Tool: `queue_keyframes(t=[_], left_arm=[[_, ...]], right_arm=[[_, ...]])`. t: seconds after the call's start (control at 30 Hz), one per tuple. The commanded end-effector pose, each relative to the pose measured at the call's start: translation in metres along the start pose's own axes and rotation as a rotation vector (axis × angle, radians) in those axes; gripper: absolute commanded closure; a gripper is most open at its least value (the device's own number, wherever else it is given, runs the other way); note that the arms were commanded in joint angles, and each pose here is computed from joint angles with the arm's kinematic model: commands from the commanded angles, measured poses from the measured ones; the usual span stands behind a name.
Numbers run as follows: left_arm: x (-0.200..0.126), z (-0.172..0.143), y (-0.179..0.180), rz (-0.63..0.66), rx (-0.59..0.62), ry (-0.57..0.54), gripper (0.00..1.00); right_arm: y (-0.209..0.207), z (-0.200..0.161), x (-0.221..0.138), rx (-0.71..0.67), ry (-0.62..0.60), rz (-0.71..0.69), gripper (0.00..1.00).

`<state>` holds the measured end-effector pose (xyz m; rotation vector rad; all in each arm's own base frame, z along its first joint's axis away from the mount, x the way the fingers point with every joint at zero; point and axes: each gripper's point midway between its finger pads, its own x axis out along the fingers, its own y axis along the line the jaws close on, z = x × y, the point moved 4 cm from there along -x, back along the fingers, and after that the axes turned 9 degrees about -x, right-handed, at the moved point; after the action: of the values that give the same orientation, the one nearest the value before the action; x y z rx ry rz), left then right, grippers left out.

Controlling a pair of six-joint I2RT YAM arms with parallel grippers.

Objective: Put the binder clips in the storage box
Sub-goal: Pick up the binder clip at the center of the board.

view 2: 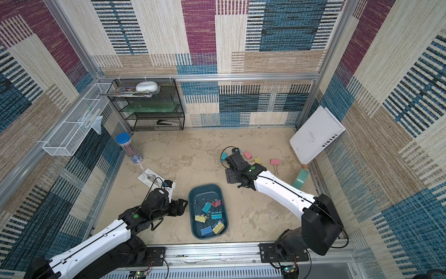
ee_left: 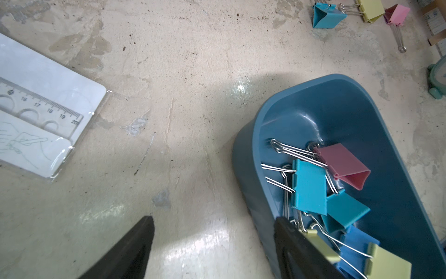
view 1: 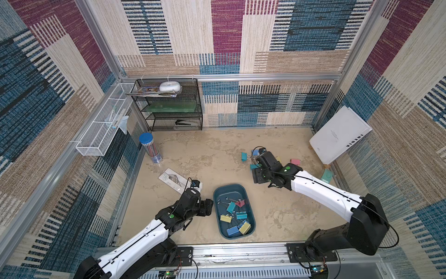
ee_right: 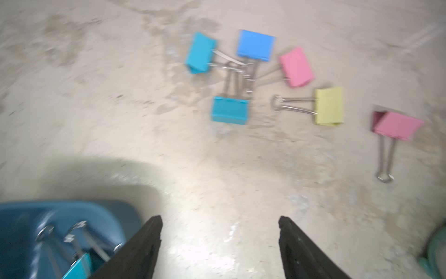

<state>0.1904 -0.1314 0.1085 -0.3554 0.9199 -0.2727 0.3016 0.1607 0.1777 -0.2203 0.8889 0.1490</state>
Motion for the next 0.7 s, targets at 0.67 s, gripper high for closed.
queue_keyframes(t=[0.67], left_arm=[[-0.001,0.002,-0.003,-0.018,0.007,-0.014,0.18]], right_arm=[[-0.187,-0.033,0.091,0.598,0.066,-0.129,0.19]])
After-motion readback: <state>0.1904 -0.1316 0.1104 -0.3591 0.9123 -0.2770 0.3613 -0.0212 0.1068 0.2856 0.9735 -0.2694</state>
